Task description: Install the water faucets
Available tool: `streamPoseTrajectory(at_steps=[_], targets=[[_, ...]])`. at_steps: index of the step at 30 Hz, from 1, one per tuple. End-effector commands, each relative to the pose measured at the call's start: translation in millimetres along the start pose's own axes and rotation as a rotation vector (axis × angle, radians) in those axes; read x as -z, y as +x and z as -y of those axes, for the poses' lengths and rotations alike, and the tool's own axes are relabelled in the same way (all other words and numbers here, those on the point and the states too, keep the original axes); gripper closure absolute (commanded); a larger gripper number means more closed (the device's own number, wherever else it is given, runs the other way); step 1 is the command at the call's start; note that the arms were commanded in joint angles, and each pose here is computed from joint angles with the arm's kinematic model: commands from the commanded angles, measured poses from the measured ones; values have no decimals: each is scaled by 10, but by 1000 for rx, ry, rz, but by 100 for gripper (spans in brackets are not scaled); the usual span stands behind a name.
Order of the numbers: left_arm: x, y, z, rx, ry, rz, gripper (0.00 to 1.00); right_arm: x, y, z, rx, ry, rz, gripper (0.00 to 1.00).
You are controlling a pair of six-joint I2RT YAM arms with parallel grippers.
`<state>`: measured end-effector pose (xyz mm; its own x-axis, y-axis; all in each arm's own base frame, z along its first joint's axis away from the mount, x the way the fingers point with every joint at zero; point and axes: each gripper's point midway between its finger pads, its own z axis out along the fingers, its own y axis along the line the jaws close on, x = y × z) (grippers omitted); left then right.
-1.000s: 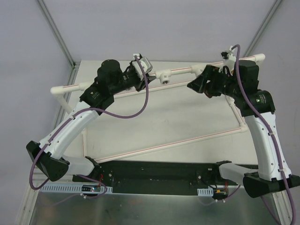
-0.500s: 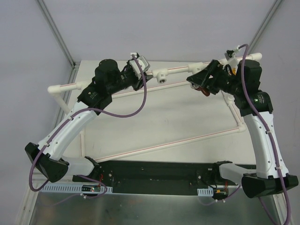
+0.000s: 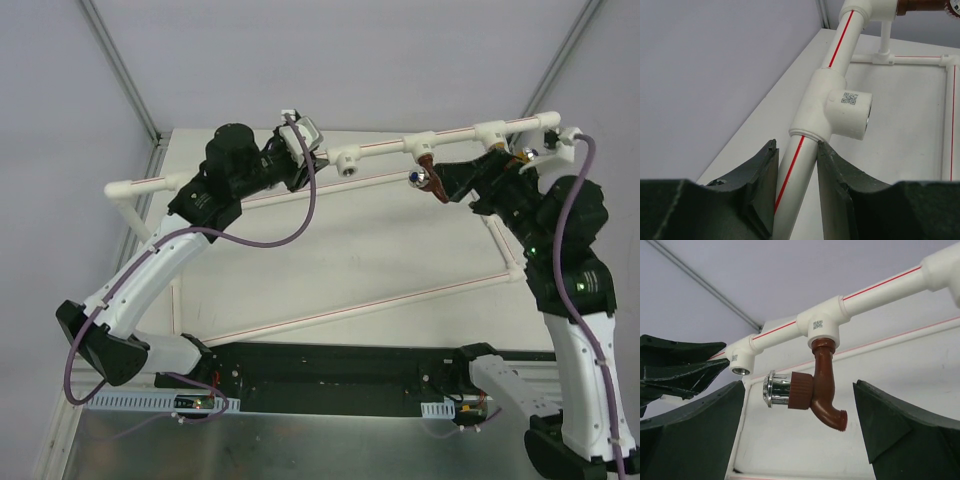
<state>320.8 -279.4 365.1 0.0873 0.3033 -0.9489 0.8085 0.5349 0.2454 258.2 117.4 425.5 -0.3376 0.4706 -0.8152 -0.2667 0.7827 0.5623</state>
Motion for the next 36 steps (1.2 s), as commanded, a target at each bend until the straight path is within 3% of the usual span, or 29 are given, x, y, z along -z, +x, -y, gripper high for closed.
streamPoseTrajectory(at_steps=[1,3,8,18,22,23,26,32,36], targets=[[222,1817,619,271,144,-682,81,395,-478,-96,71,-34,319,1],[139,1770,545,258,128,-676,80,617,-477,-195,79,-91,368,1],[-112,1639,161,146,30,-670,78,964,-128,-292,48,-204,331,1],[-753,1267,-543,10,-124,-606,71,1340,458,-82,-7,-202,258,1],[-771,1209,-592,14,-143,-592,53,1377,624,10,-18,-186,229,1],[-746,1151,-582,26,-144,-577,32,1368,665,43,-23,-179,223,1],[-604,808,-576,77,-170,-492,3,1342,780,128,-47,-168,214,1],[-101,-124,-643,138,-253,-262,1,1186,1105,292,-117,-162,142,1],[272,-328,-464,255,-251,-186,1,1121,1225,397,-145,-145,134,1]])
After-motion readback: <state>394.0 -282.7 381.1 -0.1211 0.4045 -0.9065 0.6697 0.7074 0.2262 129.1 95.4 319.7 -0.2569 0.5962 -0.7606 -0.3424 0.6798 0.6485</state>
